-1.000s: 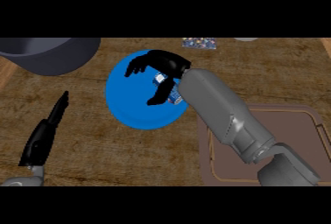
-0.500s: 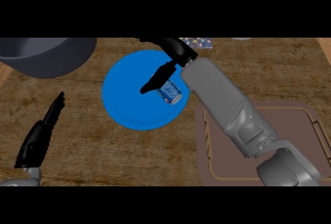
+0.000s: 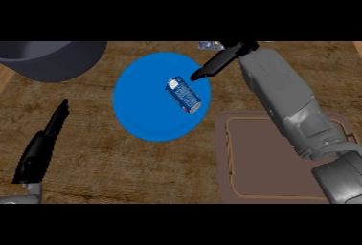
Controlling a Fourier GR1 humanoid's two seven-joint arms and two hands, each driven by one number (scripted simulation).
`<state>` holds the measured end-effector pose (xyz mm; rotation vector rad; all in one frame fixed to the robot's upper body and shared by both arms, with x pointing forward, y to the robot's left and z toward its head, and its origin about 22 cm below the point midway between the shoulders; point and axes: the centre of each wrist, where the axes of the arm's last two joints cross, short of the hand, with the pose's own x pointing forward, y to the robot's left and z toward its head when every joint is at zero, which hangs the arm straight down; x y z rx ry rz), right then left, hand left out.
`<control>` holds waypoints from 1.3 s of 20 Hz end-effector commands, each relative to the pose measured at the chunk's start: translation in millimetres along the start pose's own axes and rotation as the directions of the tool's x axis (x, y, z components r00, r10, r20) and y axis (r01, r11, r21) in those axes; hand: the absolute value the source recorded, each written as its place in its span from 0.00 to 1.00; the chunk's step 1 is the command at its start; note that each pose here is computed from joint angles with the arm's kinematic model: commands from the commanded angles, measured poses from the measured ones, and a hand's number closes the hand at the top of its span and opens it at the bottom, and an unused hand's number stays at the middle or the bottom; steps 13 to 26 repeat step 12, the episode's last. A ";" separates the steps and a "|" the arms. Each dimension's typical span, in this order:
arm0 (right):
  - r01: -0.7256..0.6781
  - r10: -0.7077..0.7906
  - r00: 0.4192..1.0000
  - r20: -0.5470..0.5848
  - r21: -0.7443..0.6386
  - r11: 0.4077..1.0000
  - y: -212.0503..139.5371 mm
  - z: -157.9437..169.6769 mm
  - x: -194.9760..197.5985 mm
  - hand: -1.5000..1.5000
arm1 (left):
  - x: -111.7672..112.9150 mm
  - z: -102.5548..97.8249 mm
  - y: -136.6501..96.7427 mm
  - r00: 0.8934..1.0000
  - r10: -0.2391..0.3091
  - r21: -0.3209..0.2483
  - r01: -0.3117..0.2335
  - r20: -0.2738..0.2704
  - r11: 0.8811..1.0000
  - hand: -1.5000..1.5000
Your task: Pick the can from the tray and place it in the plate
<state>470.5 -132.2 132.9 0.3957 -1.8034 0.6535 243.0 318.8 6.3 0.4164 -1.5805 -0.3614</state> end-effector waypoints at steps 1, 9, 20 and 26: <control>0.025 -0.023 0.998 0.056 -0.031 0.999 -27.0 22.3 -10.0 0.00 | 1.1 -1.5 0.8 1.000 -0.006 -0.016 0.007 0.018 1.000 0.50; -0.014 0.017 0.996 0.087 -0.035 0.999 -75.7 51.0 -1.4 0.00 | 7.9 -5.4 -8.9 0.999 0.005 -0.020 -0.004 0.044 1.000 0.50; -0.037 0.040 0.996 0.085 -0.034 0.999 -92.1 53.1 14.1 0.00 | 3.4 -7.2 -11.1 0.999 0.016 -0.035 -0.014 0.031 0.999 0.50; -0.037 0.040 0.996 0.085 -0.034 0.999 -92.1 53.1 14.1 0.00 | 3.4 -7.2 -11.1 0.999 0.016 -0.035 -0.014 0.031 0.999 0.50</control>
